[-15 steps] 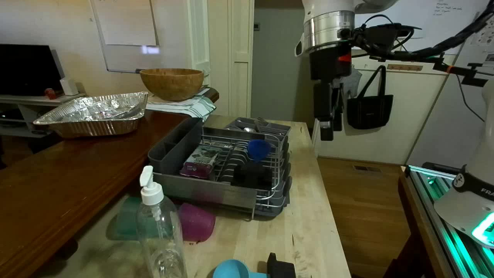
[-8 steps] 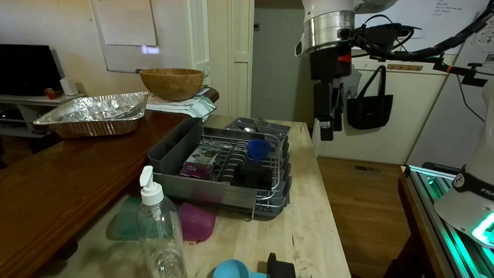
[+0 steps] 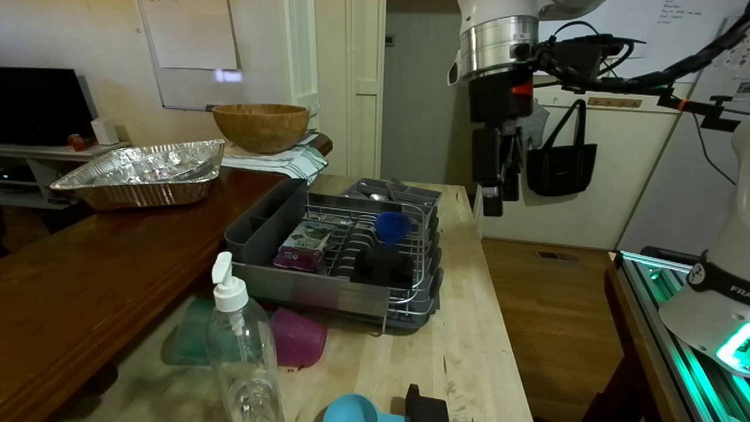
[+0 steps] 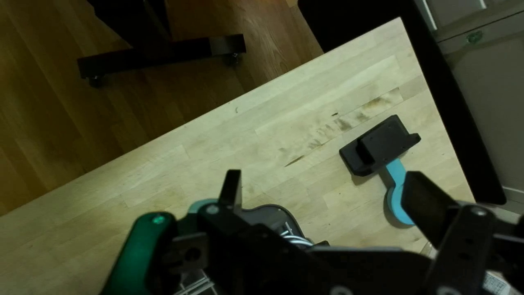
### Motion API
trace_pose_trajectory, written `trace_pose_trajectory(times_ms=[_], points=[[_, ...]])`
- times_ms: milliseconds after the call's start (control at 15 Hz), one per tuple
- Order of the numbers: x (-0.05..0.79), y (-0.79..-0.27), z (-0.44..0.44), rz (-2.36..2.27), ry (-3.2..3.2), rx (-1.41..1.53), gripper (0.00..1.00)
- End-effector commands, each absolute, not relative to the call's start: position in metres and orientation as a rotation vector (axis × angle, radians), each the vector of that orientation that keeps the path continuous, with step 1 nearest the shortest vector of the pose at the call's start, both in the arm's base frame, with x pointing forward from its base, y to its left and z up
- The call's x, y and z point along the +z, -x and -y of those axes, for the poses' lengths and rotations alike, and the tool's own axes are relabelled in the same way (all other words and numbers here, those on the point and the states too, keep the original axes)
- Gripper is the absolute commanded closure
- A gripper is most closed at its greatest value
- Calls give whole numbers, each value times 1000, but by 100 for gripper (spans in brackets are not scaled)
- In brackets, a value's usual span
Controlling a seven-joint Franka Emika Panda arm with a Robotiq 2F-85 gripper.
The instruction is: Place the cup upside down on the dishrack.
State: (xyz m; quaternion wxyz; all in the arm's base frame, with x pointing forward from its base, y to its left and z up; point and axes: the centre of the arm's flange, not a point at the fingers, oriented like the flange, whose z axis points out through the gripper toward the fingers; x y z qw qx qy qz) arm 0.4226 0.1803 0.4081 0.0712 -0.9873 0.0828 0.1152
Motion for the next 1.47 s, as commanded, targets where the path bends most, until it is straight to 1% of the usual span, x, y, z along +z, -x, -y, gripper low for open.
trace_pose_trajectory(times_ms=[0,400,533,600,1000,1400], points=[[398,-437,-233,-353,3014,248,0],[389,-449,-329,34,3170,-63,0],[381,-456,-347,192,3227,-24,0],[391,-432,-324,100,3179,-54,0],[376,-447,-338,170,3201,-35,0],[347,-485,-353,260,3171,-209,0]])
